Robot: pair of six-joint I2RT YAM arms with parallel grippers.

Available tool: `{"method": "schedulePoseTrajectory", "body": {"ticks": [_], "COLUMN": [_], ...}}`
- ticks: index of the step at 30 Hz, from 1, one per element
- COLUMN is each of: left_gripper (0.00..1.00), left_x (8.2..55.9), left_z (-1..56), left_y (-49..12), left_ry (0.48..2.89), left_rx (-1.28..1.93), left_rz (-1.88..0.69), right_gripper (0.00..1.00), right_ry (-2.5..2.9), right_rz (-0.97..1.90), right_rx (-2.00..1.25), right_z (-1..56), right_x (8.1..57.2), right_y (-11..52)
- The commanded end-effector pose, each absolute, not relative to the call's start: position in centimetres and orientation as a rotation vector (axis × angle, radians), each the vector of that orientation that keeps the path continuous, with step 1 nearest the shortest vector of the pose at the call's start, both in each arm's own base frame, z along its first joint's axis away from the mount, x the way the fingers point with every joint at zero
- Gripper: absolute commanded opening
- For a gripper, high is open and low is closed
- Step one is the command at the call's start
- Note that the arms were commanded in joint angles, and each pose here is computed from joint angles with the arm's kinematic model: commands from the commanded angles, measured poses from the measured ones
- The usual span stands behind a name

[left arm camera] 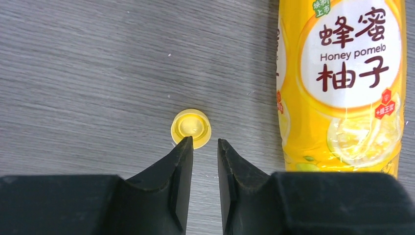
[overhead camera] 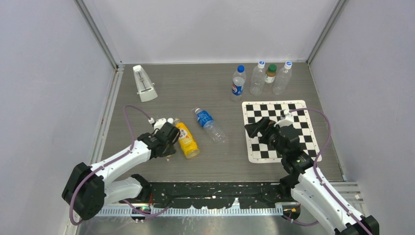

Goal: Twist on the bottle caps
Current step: Pick up the bottle cap from the center of the board.

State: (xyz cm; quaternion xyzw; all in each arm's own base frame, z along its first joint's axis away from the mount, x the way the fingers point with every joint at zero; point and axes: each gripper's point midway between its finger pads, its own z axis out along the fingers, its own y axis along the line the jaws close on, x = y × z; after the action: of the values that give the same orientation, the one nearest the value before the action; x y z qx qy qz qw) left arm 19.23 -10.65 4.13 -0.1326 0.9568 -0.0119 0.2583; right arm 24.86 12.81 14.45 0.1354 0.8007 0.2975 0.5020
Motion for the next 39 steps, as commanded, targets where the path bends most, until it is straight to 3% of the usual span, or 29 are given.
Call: {"method": "schedulePoseTrajectory", "body": {"ticks": [1,13,21,27,39], "left_gripper": [0.26,0.2,0.0,0.0,0.0], "left_x": [20.6,20.1,20.0,20.2,21.8], "left_z": [4.2,1.7,2.3,7.0,20.8], "left_y": [-11.2,-10.8,-11.2,-12.4,-18.4], "left_ry": [2.553,2.589,2.586,2.491,2.113], "left_rx": [-0.383,-0.387,-0.384,-0.411,-0.406], "left_rz": [-0.056,-0.005,-0.049,-0.241,-0.895], "right_gripper": [1.0,1.0,0.99,1.0,0.99], "right_ry": [1.853,1.845,1.821,1.814,1.574], "right_rz": [0.747,0.813,0.866,0.929,1.259], "right_rx": [0.291,0.229,0.144,0.023,-0.309], "right_z": [17.3,17.8,19.1,20.1,26.4], "right_x": [25.7,25.6,25.5,25.7,26.1], "right_y": [13.2,14.5,15.7,17.5,23.6]}}
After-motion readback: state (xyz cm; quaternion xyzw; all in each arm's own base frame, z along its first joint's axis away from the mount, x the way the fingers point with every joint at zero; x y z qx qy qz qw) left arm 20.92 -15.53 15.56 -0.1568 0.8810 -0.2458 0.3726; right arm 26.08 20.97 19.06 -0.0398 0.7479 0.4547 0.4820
